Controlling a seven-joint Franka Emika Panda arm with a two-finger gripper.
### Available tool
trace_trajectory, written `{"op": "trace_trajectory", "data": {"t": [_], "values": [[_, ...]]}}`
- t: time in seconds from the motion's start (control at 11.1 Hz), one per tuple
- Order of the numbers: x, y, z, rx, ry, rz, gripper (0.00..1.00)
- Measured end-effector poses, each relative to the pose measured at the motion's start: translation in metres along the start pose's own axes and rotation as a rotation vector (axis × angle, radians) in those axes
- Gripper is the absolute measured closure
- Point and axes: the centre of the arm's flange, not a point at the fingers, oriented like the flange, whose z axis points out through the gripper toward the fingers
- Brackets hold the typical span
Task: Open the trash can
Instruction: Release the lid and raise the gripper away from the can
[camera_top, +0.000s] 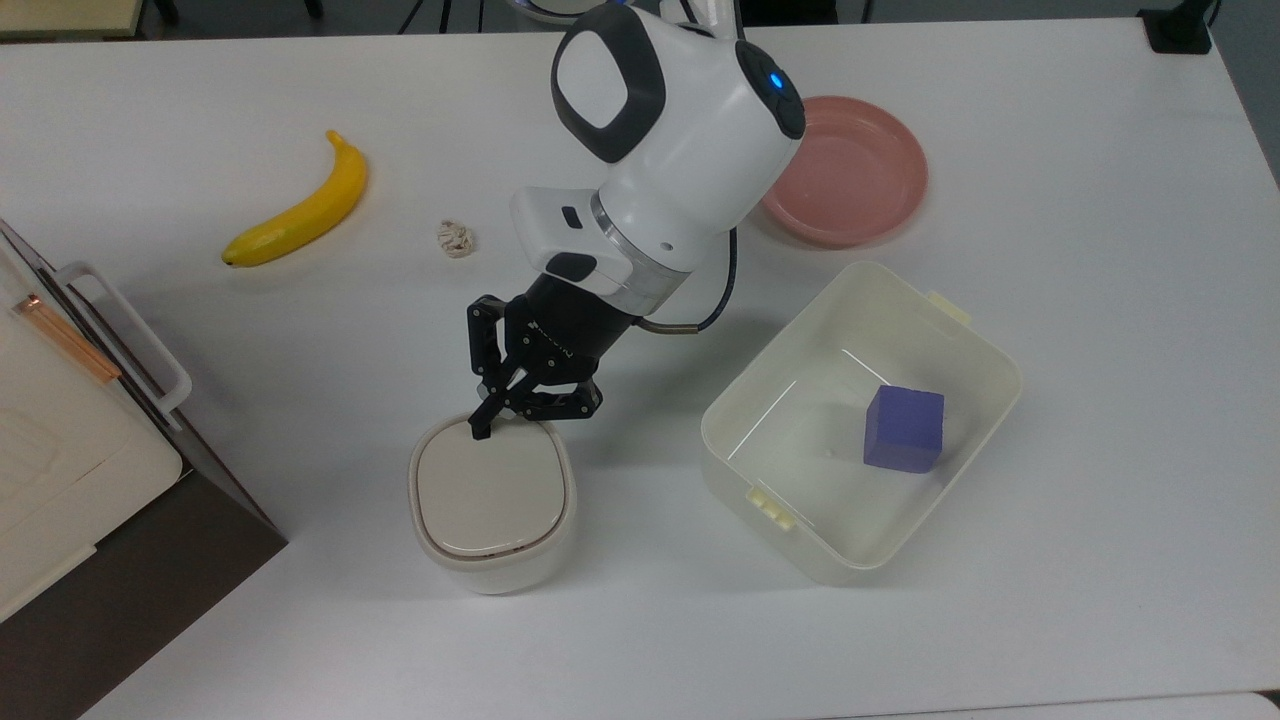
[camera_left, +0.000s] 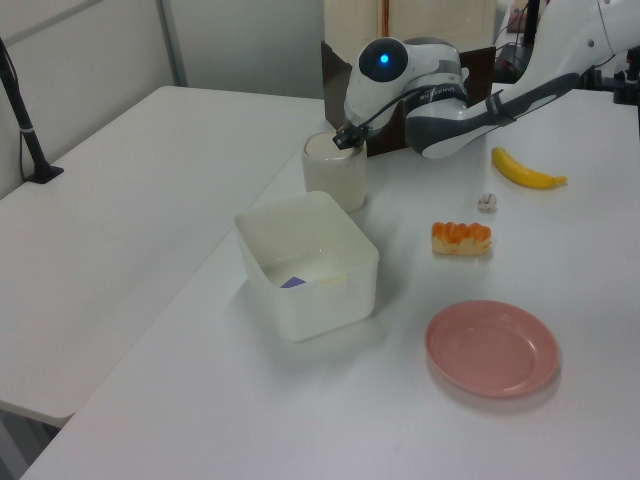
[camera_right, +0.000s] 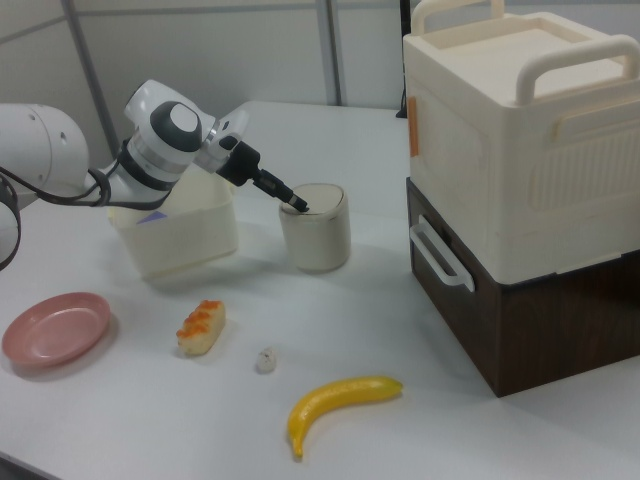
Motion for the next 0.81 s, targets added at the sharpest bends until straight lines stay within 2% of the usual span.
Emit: {"op": "trace_trajectory", "data": {"t": [0.09,0.18,0.27,0.36,0.45,0.54,0.72,0.81], "values": [[0.008,0.004,-0.004,0.023,-0.024,0.068,0.99],[0.029,0.018,-0.012,0.080,-0.067,0.168,0.99],[0.060,0.046,-0.025,0.175,-0.101,0.252,0.99],[0.091,0.086,-0.040,0.271,-0.136,0.272,0.99],[0.111,0.123,-0.055,0.349,-0.167,0.233,0.99],[0.113,0.147,-0.064,0.370,-0.216,0.121,0.99],[0.075,0.148,-0.071,0.353,-0.415,-0.211,0.99],[0.059,0.141,-0.074,0.347,-0.483,-0.312,0.99]]}}
